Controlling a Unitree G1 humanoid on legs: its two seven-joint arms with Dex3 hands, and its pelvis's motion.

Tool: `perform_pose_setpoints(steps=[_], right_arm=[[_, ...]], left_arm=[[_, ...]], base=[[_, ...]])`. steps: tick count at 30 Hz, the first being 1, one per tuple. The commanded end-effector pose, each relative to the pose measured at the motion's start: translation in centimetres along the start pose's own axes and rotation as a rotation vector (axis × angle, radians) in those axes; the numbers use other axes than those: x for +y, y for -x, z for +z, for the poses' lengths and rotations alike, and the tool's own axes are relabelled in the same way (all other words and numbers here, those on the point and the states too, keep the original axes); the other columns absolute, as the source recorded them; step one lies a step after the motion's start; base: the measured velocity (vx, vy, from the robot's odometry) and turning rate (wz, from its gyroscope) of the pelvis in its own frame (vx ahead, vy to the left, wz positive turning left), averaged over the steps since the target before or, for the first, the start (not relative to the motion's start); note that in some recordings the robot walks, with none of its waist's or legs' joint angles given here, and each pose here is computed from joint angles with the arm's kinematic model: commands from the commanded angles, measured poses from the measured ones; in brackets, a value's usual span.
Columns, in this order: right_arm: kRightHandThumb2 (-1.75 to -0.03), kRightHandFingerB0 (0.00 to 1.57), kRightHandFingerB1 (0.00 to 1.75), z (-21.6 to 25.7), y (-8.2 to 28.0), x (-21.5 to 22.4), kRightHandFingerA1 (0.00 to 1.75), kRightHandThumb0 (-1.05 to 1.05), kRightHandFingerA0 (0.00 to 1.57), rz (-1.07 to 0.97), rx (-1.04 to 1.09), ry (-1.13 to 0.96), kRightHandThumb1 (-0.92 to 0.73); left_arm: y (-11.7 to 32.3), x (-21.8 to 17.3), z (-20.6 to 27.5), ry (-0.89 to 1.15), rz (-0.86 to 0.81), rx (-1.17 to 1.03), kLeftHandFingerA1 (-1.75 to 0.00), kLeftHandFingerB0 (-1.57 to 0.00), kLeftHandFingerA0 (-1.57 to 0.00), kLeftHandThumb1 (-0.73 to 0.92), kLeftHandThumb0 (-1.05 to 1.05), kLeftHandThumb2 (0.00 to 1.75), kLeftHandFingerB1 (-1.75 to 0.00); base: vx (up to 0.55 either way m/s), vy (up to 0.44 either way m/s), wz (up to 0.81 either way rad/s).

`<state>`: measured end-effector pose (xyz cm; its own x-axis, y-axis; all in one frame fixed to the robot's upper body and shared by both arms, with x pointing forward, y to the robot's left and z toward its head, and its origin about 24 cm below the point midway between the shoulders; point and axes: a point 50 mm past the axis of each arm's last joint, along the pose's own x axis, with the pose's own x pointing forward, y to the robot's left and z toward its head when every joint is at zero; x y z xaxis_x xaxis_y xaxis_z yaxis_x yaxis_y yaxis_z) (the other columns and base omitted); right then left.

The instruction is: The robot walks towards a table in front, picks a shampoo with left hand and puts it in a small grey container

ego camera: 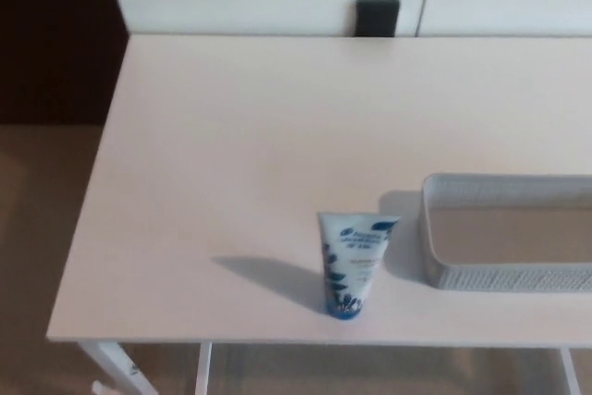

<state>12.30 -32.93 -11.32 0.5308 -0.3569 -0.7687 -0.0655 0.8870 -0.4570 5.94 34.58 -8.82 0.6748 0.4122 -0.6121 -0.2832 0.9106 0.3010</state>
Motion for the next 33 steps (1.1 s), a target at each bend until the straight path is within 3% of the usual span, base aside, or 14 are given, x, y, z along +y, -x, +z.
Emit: perform_pose_setpoints(steps=[1, 4, 5, 6, 7, 14, 16, 17, 18, 23, 25, 29, 30, 33], right_arm=[[-0.58, 0.45, 0.35, 0.3, -0.1, -0.3, 0.42, -0.29, 0.64, -0.005, 0.004, -0.003, -0.62], [-0.59, 0.44, 0.35, 0.4, -0.2, -0.2, 0.42, -0.29, 0.64, -0.003, 0.007, -0.003, -0.62], [-0.73, 0.41, 0.44, 0.4, -0.2, -0.2, 0.51, -0.38, 0.61, -0.006, 0.006, -0.002, -0.53], [-0.73, 0.41, 0.44, 0.4, -0.2, -0.2, 0.51, -0.38, 0.60, -0.007, 0.006, -0.004, -0.53], [-0.59, 0.45, 0.35, 0.5, -0.2, -0.2, 0.42, -0.29, 0.64, -0.005, 0.007, -0.007, -0.62], [-0.58, 0.46, 0.35, 0.6, -0.3, -0.1, 0.42, -0.29, 0.65, 0.003, 0.009, -0.011, -0.62], [-0.59, 0.46, 0.35, 0.6, -0.3, 0.0, 0.42, -0.29, 0.64, 0.003, 0.015, -0.010, -0.62], [-0.58, 0.46, 0.36, 0.6, -0.3, 0.0, 0.42, -0.29, 0.64, 0.006, 0.011, -0.005, -0.61], [-0.58, 0.45, 0.35, 0.6, -0.3, 0.0, 0.42, -0.30, 0.65, 0.006, 0.010, -0.001, -0.62], [-0.59, 0.46, 0.35, 0.5, -0.2, 0.1, 0.43, -0.28, 0.66, 0.012, 0.013, 0.004, -0.62], [-0.59, 0.45, 0.35, 0.5, -0.2, 0.3, 0.42, -0.29, 0.64, 0.018, 0.011, 0.000, -0.62], [-0.73, 0.41, 0.45, 0.7, -0.3, 0.5, 0.52, -0.38, 0.61, 0.020, 0.006, 0.009, -0.53], [-0.59, 0.45, 0.35, 0.8, -0.3, 0.5, 0.42, -0.30, 0.66, 0.021, 0.005, 0.007, -0.63], [-0.58, 0.45, 0.36, 0.8, -0.3, 0.5, 0.41, -0.29, 0.60, 0.019, 0.003, 0.009, -0.62]], left_arm=[[3.1, 2.8, 2.9, 0.153, -0.017, -0.241, -0.48, 0.00, 0.00, 0.44, -0.25, 0.92, -0.48], [4.6, 3.5, 5.1, 0.176, -0.019, -0.350, -0.48, 0.00, 0.00, 0.43, -0.23, 0.91, -0.47], [5.5, 3.8, 6.8, 0.180, -0.019, -0.427, -0.48, 0.00, 0.00, 0.45, -0.22, 0.92, -0.47], [6.1, 3.9, 8.0, 0.189, -0.026, -0.478, -0.29, -0.09, -0.12, 0.50, -0.33, 0.56, -0.23], [6.6, 4.1, 9.1, 0.190, -0.036, -0.530, -0.31, -0.08, -0.08, 0.48, -0.43, 0.62, -0.23], [11.9, 4.2, 17.9, 0.105, -0.212, -0.963, -0.24, 0.00, 0.00, 0.55, -0.24, 0.56, -0.19], [12.8, 3.9, 19.3, 0.076, -0.248, -1.017, -0.21, -0.01, -0.01, 0.46, -0.24, 0.71, -0.16], [14.3, 3.0, 22.1, -0.036, -0.301, -1.130, -0.24, 0.00, 0.00, 0.50, -0.29, 0.55, -0.15], [15.1, 2.3, 23.3, -0.054, -0.354, -1.173, -0.28, 0.00, 0.00, 0.28, -0.33, 0.69, -0.26], [16.9, -1.7, 27.2, -0.194, -0.492, -1.271, -0.26, 0.00, 0.00, 0.39, -0.37, 0.56, -0.11], [17.1, -2.9, 28.2, -0.253, -0.529, -1.297, -0.13, 0.00, 0.00, 0.28, -0.43, 0.60, 0.00], [16.9, -5.6, 30.4, -0.316, -0.622, -1.346, -0.19, 0.00, -0.01, 0.30, -0.45, 0.65, -0.14], [16.8, -6.3, 30.7, -0.327, -0.651, -1.342, -0.18, 0.00, 0.00, 0.30, -0.45, 0.65, -0.15], [16.4, -7.9, 31.3, -0.343, -0.724, -1.307, -0.20, 0.00, 0.00, 0.30, -0.47, 0.67, -0.17]], base=[[0.05, -0.010, -0.06], [0.05, 0.004, -0.13], [0.00, 0.000, 0.00], [0.05, 0.028, -0.09], [0.08, 0.168, -0.03], [0.02, 0.135, 0.07], [0.03, -0.018, 0.04], [0.00, 0.000, 0.00], [0.02, -0.085, 0.08], [-0.02, -0.080, 0.02], [0.00, 0.000, 0.00], [0.00, 0.000, 0.00], [0.00, 0.000, 0.00], [0.00, 0.000, 0.00]])
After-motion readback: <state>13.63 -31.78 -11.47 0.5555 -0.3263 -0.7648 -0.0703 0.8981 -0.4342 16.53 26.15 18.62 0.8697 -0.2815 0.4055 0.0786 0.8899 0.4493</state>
